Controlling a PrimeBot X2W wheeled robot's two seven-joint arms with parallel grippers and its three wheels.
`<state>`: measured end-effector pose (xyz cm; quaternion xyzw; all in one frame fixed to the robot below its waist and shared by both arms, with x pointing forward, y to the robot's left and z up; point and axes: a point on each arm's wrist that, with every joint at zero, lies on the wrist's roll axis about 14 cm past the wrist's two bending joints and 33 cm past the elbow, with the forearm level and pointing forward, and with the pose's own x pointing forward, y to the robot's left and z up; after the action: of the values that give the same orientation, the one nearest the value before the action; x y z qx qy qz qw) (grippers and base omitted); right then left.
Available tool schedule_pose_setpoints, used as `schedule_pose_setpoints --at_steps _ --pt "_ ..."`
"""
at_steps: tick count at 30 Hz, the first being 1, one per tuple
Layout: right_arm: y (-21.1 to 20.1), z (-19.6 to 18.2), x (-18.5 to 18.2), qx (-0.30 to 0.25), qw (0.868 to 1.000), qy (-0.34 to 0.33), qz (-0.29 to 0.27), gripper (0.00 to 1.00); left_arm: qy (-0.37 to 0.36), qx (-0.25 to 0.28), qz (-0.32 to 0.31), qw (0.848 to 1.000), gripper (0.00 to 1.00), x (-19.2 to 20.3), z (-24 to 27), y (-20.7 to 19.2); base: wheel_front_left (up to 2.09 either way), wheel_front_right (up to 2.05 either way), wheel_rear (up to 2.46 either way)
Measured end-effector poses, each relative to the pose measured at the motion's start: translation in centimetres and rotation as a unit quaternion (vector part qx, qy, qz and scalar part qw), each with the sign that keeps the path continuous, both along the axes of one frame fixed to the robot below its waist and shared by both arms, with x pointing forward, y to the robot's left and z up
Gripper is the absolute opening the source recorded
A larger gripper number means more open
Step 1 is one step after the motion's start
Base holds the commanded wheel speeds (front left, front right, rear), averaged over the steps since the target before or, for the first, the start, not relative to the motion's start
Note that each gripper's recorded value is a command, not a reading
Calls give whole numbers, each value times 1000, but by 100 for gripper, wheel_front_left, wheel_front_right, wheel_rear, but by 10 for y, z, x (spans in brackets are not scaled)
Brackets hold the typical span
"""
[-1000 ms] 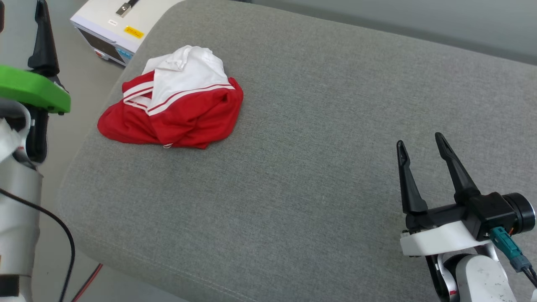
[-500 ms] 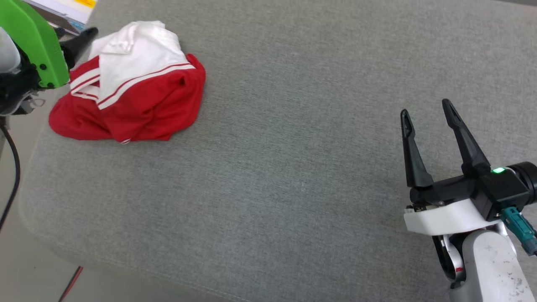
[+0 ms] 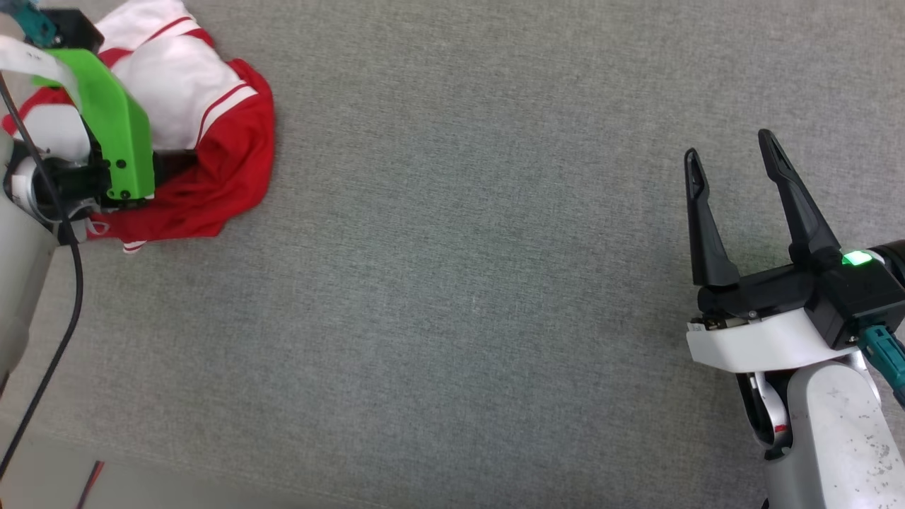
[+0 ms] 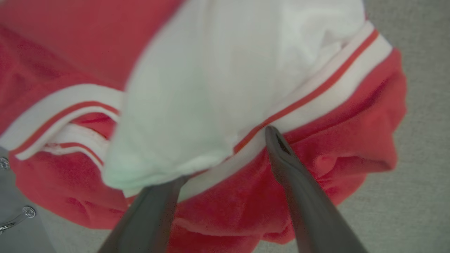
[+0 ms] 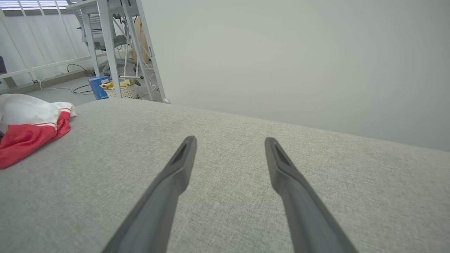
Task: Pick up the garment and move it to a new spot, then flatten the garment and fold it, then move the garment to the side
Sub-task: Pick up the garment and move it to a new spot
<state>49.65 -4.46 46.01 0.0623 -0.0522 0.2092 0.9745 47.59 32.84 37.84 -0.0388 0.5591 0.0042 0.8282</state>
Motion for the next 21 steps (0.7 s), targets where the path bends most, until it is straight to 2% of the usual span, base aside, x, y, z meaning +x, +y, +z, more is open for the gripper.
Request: schedule_pose_setpoints --at_steps 4,5,6,14,21 --pt "-5 -7 2 -3 1000 7 -5 100 20 -11 9 1000 100 -5 -20 -3 0 0 0" --pt "-9 -11 2 -5 1000 11 -10 100 22 -12 6 1000 35 -4 -24 -5 0 0 0" --pt "-10 -10 3 -5 1000 11 -12 100 20 -10 3 1000 0 -5 -24 -5 0 0 0" --pt "-1 9 -3 13 1000 0 -1 100 -60 -3 -18 998 0 6 9 -8 0 0 0" --pt "-2 30 -18 19 1000 -11 0 100 -193 39 -91 976 0 28 89 -12 0 0 0"
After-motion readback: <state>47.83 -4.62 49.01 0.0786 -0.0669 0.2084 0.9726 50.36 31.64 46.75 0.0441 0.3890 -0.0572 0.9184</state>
